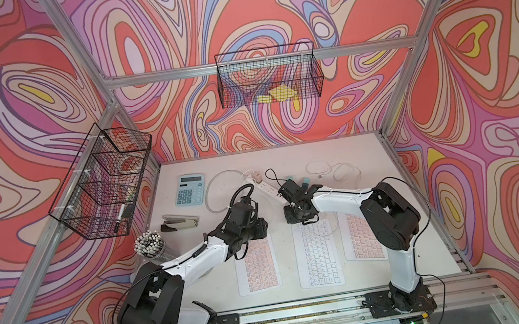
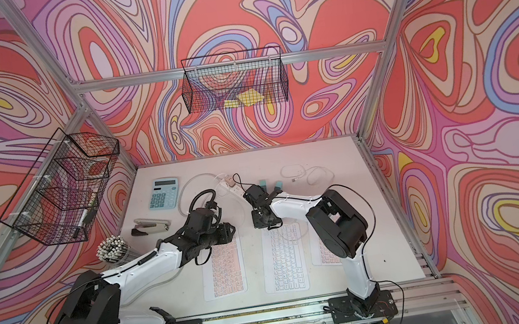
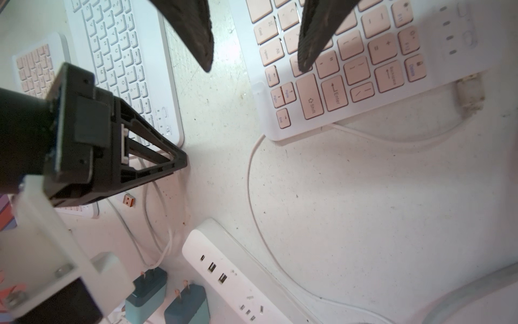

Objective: Unplug the wireless keyboard
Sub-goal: Remove the power cord from the keyboard.

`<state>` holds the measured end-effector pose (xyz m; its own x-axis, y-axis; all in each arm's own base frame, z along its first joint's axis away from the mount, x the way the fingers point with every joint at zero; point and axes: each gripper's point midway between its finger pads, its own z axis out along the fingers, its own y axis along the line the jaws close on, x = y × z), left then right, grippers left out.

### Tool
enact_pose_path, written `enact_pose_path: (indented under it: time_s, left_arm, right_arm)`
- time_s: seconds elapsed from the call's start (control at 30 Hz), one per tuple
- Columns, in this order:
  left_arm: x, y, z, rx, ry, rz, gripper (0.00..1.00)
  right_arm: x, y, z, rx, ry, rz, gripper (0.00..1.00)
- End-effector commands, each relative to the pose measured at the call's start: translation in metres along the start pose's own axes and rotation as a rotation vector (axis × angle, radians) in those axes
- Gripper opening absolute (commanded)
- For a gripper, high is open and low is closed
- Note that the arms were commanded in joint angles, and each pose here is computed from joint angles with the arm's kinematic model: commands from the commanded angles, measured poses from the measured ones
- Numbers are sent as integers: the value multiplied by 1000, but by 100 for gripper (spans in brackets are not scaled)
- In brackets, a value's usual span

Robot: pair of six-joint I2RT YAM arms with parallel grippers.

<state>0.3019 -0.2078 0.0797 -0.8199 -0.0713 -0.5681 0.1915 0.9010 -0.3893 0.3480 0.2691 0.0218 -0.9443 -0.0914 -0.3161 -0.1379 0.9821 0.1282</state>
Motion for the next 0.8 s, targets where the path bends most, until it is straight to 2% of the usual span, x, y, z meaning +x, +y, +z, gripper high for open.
enact_pose_path:
  time_s: [0.0,0.2,0.33,0.5,0.7,0.77]
  left_arm:
    - [-3,-5,-4,21,-27,7,50]
    - [-2,-2,-8,16,-62,17,50]
    - [1,-4,-10,49,-87,37,50]
    - [3,-18,-13,140,-97,69,49]
    - [9,-37,-17,254,-86,144,49]
    - [12,-50,-20,331,-74,192,48]
  right_arm:
    - [21,-12,8,78,99,24,24]
    - [30,-19,6,180,165,5,23]
    - [30,-18,8,195,196,9,22]
    - [38,-16,18,208,236,38,14]
    - [40,-11,22,207,249,65,11]
    - [38,-9,22,215,251,93,9]
